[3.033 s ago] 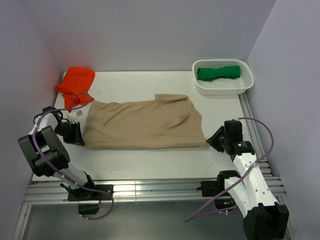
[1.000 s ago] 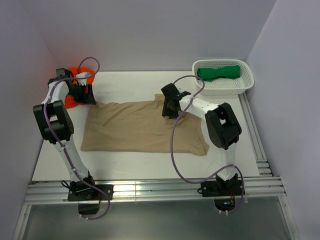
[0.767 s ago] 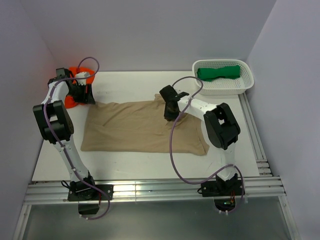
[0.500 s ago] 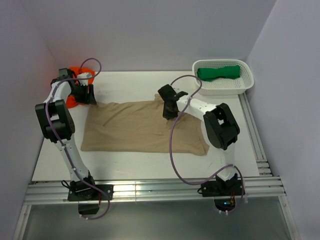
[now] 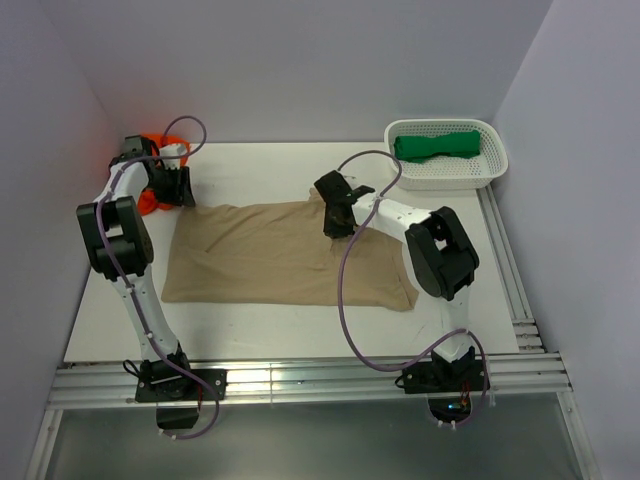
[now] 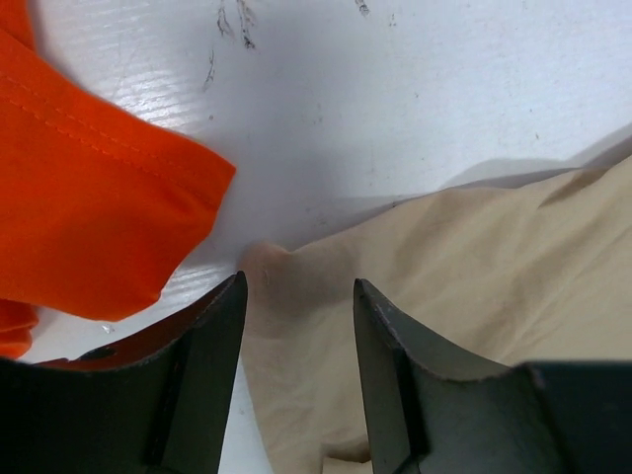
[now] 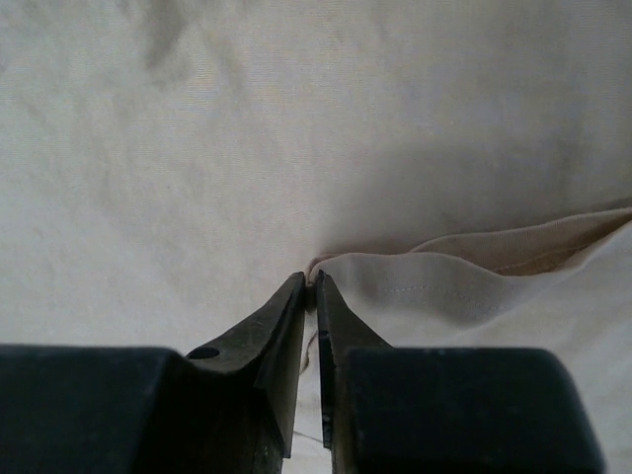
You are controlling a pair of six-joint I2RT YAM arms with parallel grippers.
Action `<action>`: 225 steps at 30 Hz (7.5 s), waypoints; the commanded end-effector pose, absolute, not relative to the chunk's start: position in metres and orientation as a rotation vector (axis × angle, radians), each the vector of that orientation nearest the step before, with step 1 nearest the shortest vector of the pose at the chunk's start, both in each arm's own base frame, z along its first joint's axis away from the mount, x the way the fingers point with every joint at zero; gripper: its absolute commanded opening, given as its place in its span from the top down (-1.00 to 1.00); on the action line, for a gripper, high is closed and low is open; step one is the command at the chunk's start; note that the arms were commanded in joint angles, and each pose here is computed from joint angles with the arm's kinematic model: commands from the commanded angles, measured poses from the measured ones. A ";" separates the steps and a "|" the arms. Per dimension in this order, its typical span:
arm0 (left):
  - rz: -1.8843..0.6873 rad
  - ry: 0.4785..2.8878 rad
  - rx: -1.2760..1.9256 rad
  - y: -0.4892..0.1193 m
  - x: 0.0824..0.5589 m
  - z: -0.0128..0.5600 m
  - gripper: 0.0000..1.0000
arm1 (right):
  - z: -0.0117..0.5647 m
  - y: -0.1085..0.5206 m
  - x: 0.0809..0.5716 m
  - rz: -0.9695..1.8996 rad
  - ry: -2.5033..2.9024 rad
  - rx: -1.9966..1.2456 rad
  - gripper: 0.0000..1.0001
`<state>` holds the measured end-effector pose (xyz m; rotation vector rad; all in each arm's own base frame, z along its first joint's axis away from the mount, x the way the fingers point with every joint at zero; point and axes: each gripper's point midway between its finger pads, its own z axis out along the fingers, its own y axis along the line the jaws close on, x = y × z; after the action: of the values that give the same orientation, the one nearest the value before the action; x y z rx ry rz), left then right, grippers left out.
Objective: Roll the t-shirts
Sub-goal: Fold the tshirt
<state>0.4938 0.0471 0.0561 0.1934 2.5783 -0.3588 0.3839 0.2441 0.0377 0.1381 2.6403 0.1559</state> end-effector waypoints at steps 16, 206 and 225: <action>-0.393 2.541 0.210 0.029 0.513 0.060 0.55 | 0.078 0.248 0.402 0.180 2.517 0.135 0.41; -0.228 2.692 0.341 0.045 0.359 0.079 0.50 | 0.111 0.122 0.344 0.182 2.397 0.482 1.00; -0.184 2.692 0.257 0.069 0.341 0.088 0.99 | 0.070 0.105 0.275 0.149 2.451 0.561 1.00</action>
<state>0.3408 0.0607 0.0730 0.2480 2.7280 -0.2179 0.2744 0.1096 0.0689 0.5249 2.4811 0.1714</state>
